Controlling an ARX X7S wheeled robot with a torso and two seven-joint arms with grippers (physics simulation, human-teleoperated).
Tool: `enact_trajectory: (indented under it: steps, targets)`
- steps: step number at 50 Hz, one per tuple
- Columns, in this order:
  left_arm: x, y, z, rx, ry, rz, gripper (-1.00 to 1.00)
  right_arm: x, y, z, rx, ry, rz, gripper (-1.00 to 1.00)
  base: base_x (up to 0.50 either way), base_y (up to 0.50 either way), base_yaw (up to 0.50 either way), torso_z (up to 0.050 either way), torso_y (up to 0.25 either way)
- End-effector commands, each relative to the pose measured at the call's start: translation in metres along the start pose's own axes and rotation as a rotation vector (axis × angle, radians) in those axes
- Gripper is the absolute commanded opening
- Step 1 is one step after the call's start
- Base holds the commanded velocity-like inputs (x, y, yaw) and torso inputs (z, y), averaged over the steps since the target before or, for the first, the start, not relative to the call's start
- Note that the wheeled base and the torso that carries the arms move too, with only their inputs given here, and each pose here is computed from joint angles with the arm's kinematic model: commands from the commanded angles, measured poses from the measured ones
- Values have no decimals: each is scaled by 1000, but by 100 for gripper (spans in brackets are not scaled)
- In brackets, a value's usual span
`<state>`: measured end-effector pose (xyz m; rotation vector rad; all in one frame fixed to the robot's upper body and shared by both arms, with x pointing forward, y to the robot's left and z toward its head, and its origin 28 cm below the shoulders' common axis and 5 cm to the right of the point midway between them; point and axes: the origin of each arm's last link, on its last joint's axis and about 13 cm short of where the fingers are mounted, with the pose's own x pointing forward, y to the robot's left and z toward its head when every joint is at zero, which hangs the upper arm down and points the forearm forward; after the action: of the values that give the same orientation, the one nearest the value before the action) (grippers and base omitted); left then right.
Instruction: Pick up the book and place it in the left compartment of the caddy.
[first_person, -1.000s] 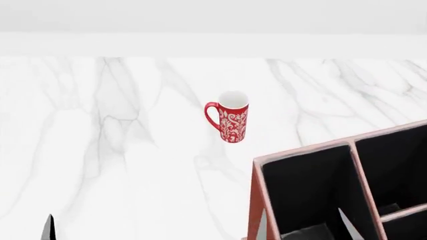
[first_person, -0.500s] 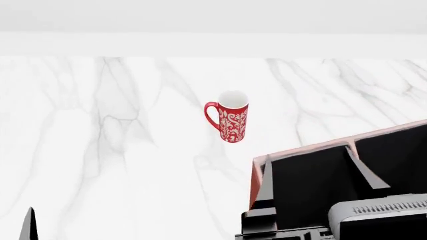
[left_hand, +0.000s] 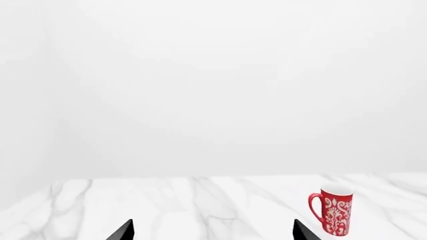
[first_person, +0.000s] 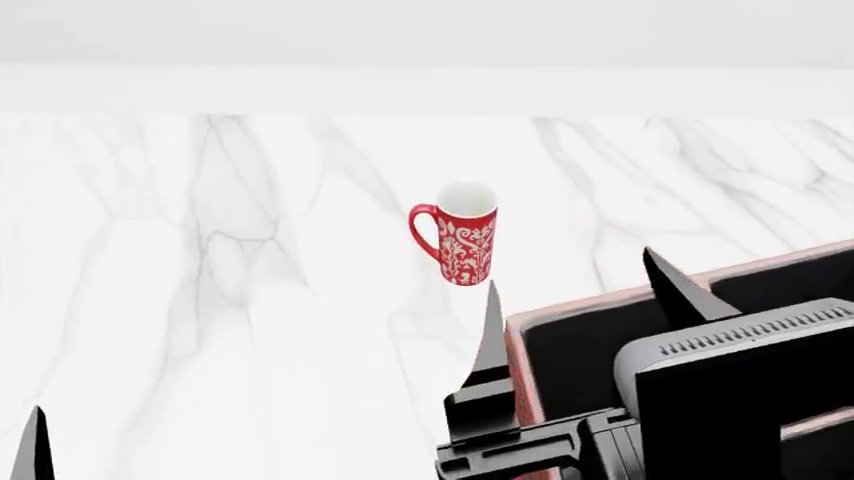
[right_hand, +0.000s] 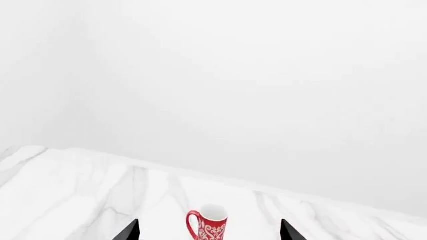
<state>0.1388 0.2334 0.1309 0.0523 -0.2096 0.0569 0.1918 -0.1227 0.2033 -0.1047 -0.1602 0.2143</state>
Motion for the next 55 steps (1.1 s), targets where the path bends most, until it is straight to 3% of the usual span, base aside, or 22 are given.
enact_trajectory:
  steps: [1,23,38,50,55]
  targets:
    - [0,3,2,-1,-8,14,100,9,-1,15,-103,13,52,100,0,0,0,0,0]
    - [2,8,5,4,-13,35,100,35,-14,33,-227,74,133,100,0,0,0,0,0]
    - [2,11,6,10,-16,45,100,55,-20,48,-335,111,272,100,0,0,0,0,0]
    - [2,12,7,21,-19,43,100,68,-20,56,-303,229,401,100,0,0,0,0,0]
    - [2,15,8,22,-21,48,100,77,-19,61,-362,220,425,100,0,0,0,0,0]
